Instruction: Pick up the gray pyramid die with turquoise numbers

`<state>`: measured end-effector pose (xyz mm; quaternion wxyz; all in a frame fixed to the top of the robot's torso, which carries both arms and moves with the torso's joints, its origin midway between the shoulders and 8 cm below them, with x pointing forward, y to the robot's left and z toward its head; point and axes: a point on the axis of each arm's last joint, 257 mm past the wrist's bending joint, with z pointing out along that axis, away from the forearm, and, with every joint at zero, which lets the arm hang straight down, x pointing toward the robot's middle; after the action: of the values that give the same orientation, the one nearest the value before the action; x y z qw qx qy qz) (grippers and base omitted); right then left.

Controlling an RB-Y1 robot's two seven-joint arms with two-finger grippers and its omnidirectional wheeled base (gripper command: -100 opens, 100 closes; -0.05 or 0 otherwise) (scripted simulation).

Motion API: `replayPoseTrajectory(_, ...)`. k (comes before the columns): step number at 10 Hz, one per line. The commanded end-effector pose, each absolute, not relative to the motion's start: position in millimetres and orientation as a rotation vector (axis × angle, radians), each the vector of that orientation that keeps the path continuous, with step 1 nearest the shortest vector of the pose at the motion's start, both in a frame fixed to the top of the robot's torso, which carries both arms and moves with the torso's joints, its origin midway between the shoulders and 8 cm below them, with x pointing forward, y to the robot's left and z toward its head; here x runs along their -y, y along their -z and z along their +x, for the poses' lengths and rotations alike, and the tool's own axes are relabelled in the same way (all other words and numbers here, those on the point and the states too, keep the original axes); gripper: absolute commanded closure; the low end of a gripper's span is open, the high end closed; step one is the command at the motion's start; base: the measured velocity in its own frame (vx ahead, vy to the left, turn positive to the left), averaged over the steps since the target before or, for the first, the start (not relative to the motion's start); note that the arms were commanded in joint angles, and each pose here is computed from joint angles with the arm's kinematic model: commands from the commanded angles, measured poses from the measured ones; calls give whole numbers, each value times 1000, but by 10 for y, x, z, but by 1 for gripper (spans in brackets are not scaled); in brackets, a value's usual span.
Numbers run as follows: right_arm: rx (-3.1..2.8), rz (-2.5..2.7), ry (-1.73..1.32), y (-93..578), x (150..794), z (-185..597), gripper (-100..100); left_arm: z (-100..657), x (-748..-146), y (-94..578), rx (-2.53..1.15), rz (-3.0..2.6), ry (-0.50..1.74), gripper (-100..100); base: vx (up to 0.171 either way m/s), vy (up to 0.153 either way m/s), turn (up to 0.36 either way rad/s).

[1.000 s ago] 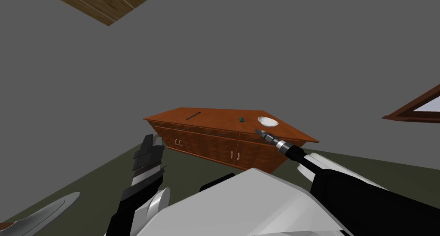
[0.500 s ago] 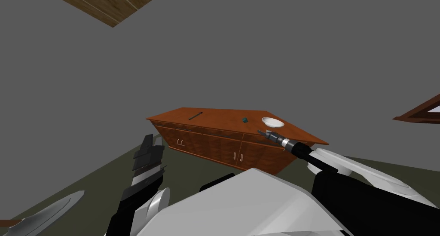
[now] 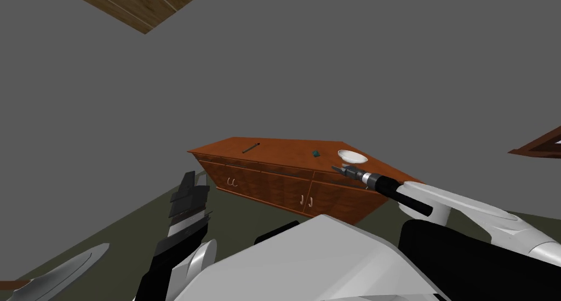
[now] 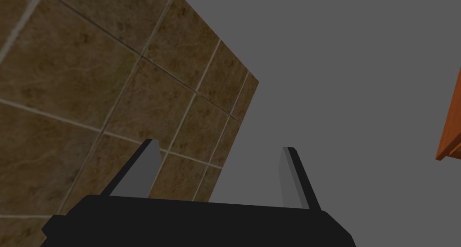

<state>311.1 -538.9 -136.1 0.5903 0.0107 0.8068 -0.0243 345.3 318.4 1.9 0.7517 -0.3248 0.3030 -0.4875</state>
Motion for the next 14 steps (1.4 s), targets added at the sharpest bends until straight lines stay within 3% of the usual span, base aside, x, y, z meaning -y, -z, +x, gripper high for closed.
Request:
replayPoseTrajectory(1,-1900,-24,91,1348,5431,3152,-100,3453,-3184,-19,-662,-709,1065,0,39,63,-6)
replayPoseTrajectory(14,-2041,-516,495,1129,6103,3504,-100,3453,-3184,-19,-662,-709,1065,0,47,60,-15)
